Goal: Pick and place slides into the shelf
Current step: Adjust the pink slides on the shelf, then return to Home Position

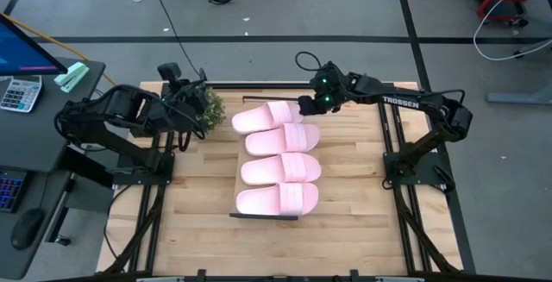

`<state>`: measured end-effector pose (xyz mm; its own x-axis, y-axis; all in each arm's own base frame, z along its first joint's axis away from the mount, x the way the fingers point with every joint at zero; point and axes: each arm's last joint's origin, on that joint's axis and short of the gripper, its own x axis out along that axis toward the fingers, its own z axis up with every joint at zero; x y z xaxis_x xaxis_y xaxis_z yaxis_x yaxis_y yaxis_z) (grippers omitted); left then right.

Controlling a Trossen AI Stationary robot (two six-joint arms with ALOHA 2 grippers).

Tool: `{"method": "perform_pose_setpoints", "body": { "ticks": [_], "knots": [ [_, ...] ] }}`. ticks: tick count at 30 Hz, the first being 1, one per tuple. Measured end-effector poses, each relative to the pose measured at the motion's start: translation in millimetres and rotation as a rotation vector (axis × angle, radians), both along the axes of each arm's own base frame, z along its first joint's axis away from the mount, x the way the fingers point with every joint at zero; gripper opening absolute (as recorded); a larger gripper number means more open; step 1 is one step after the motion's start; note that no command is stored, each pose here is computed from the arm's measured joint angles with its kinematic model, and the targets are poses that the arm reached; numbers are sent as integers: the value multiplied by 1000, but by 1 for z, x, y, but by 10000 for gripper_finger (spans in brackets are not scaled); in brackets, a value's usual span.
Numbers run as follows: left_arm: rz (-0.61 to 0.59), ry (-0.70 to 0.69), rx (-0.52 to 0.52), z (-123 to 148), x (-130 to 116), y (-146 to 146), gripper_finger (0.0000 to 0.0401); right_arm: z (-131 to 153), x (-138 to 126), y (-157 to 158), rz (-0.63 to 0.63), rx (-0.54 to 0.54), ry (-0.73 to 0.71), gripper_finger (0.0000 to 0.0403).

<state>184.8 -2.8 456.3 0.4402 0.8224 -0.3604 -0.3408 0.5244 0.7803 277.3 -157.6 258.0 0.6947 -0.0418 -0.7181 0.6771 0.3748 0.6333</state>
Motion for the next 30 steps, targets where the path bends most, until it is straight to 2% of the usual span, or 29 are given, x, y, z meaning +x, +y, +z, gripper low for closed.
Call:
{"method": "perform_pose_setpoints", "body": {
  "ticks": [8,17,21,26,30],
  "knots": [
    [0,0,0,0,0,0,90,4,-3,-1,-1,3,-16,135],
    [0,-1,-1,0,0,0,86,30,-27,-2,8,-67,-67,142],
    [-7,-15,-31,-1,0,0,92,48,-44,12,116,-163,-77,118],
    [-51,-6,-87,-2,1,-2,95,67,-60,39,275,-296,-80,20],
    [-59,-2,-94,-3,1,-2,87,78,-70,57,332,-373,-77,14]
  ]
}}
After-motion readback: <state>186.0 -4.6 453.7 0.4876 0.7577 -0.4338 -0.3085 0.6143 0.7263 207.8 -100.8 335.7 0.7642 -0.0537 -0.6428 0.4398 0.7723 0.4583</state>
